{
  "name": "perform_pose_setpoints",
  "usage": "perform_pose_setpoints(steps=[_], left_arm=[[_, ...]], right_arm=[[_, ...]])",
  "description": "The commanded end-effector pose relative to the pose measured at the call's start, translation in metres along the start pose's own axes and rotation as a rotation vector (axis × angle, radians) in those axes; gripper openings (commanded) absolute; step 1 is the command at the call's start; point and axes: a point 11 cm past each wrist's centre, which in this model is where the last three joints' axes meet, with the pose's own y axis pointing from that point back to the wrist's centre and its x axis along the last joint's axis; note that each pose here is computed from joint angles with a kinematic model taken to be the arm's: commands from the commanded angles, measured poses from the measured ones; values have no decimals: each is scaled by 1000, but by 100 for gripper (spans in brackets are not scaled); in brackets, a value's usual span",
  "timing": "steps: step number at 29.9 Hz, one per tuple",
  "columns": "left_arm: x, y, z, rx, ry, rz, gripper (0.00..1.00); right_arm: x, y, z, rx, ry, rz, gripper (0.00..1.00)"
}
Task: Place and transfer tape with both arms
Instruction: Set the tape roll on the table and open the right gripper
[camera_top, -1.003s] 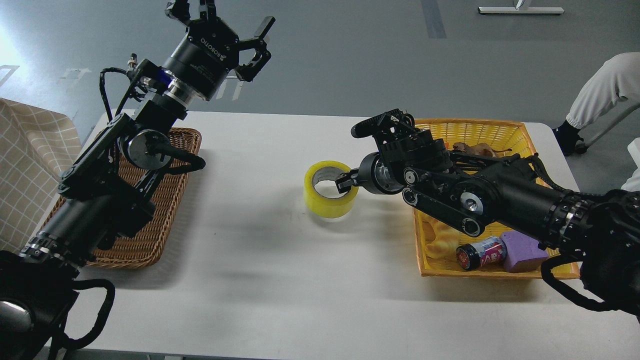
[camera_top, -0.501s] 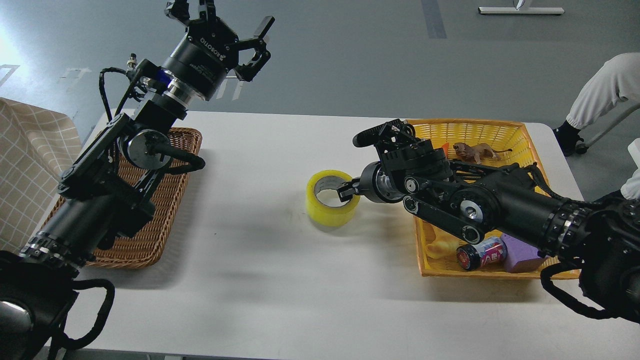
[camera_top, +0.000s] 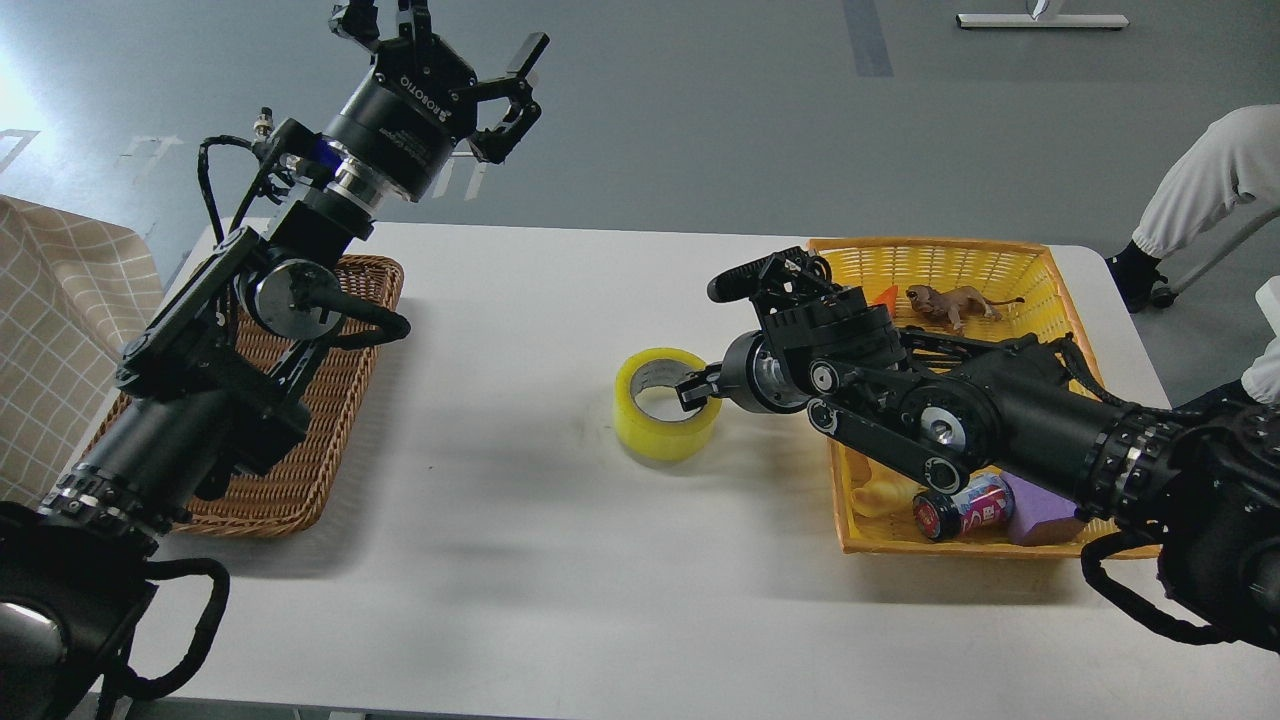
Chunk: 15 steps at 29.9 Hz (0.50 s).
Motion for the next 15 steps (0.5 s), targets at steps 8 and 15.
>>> perform_pose_setpoints(steps=[8,15], left_arm=[[-1,0,-1,2,1,-3,98],[-1,-1,1,2,-3,-5,98]], right_arm=[[-1,0,0,1,-3,-2,39],[2,1,-2,12,-18,5,91]])
